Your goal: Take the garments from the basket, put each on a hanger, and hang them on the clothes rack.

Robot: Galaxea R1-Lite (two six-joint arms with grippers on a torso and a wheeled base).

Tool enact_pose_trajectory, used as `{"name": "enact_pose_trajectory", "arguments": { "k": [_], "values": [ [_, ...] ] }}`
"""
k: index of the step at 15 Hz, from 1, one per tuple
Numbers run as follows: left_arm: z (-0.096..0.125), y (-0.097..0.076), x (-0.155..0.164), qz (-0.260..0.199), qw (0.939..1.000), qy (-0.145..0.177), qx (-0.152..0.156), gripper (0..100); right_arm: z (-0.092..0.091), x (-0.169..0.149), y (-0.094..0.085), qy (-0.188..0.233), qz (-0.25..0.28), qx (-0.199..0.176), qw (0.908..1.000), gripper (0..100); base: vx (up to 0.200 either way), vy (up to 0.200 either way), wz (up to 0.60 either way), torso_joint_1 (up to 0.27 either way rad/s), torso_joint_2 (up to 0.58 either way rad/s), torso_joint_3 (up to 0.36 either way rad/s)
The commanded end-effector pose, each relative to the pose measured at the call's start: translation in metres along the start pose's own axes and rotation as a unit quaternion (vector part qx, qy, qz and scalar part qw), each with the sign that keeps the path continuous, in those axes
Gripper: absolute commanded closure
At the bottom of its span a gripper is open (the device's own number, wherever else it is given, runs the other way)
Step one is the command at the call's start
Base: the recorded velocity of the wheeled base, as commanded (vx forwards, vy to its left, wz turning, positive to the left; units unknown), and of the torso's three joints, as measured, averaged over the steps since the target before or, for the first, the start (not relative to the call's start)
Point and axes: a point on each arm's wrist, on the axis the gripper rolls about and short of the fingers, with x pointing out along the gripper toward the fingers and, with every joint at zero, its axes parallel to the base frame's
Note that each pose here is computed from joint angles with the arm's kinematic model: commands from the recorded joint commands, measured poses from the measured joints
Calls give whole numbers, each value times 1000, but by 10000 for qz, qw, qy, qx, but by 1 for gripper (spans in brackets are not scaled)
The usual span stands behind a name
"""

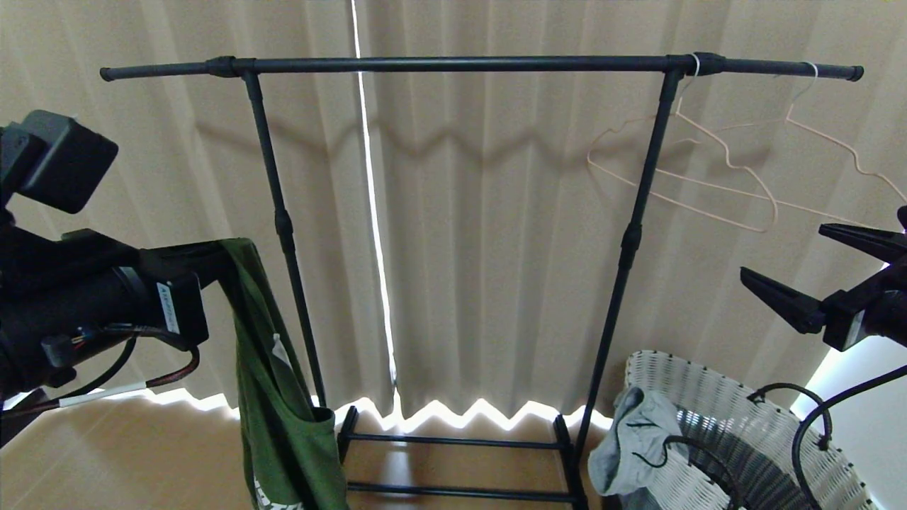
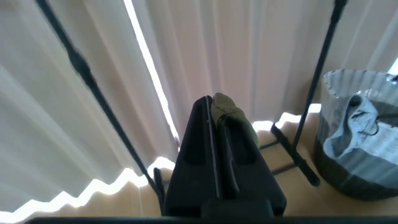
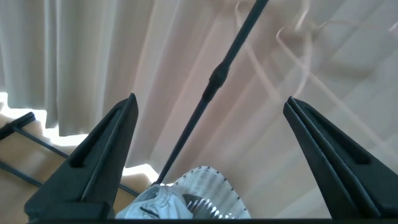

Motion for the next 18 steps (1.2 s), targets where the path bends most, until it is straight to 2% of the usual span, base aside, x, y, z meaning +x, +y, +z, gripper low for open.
{"name": "enact_pose_trajectory", "arguments": {
  "k": [1,3,10,16,18],
  "values": [
    [-6,-1,-2,-6,10000,-15,78,100,0,0,0,2,3,-2,10000,0,0,0,0,193,-476,-290],
    [-9,-1,-1,18,9997,-112,233,100,0,1,0,5,-4,-2,10000,0,0,0,0,193,-474,-288],
    [-9,-1,0,26,9995,-111,279,100,-1,1,0,19,-23,0,10000,0,0,0,0,195,-440,-254],
    [-13,-1,-2,17,9996,-58,259,100,-3,4,0,61,-8,11,10000,0,0,0,0,18,-38,-23],
    [-13,-1,-1,16,9996,-50,259,100,-3,4,0,61,-8,11,10000,0,0,-200,0,5,2,-2]
  ]
}}
